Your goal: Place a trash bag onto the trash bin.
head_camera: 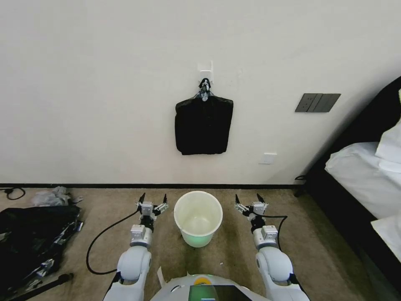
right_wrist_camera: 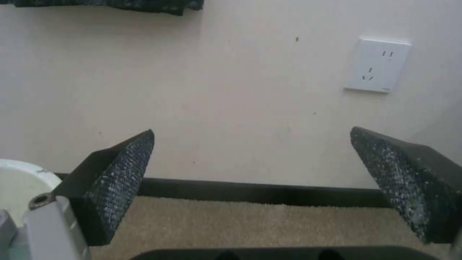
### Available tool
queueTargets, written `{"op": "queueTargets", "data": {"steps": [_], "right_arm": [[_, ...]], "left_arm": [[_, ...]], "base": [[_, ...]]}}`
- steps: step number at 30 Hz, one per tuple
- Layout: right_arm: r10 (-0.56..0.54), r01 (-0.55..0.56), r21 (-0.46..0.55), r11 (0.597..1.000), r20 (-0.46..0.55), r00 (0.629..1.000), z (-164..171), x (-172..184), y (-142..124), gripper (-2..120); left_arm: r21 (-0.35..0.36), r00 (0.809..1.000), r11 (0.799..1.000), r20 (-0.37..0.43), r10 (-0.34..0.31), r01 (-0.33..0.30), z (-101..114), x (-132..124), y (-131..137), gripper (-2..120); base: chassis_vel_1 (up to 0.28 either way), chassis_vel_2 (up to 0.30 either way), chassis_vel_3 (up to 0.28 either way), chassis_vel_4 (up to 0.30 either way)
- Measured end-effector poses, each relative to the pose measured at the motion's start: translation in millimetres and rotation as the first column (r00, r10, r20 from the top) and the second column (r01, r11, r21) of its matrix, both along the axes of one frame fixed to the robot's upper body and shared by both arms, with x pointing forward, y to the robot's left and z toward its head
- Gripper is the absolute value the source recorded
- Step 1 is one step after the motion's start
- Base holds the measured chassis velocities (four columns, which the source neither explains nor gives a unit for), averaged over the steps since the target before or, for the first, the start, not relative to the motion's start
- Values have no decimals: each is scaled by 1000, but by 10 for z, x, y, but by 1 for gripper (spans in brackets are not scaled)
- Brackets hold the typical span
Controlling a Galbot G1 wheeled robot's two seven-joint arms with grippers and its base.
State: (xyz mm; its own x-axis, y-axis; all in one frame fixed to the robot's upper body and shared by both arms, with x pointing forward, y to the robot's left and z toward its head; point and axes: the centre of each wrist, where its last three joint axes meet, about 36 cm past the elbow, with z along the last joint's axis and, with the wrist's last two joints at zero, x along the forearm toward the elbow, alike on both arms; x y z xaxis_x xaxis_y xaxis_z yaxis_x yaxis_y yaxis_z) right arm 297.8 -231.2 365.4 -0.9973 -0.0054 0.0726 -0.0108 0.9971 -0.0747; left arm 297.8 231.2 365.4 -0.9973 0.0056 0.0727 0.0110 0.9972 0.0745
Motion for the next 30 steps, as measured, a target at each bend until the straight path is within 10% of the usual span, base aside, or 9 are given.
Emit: {"op": "queueTargets", "data": {"steps": [25, 30], "right_arm": [[1, -1, -1, 1000, 6, 1000, 10, -21, 17, 100], [11, -6, -34, 999, 150, 989, 304, -311, 299, 100]], "left_arm": [[8, 1000, 1000, 13, 4, -4, 26, -39, -11, 100], [67, 986, 997, 168, 20, -32, 362, -420, -141, 100]], "base": [[0, 0, 0, 0], [0, 0, 0, 0]]}}
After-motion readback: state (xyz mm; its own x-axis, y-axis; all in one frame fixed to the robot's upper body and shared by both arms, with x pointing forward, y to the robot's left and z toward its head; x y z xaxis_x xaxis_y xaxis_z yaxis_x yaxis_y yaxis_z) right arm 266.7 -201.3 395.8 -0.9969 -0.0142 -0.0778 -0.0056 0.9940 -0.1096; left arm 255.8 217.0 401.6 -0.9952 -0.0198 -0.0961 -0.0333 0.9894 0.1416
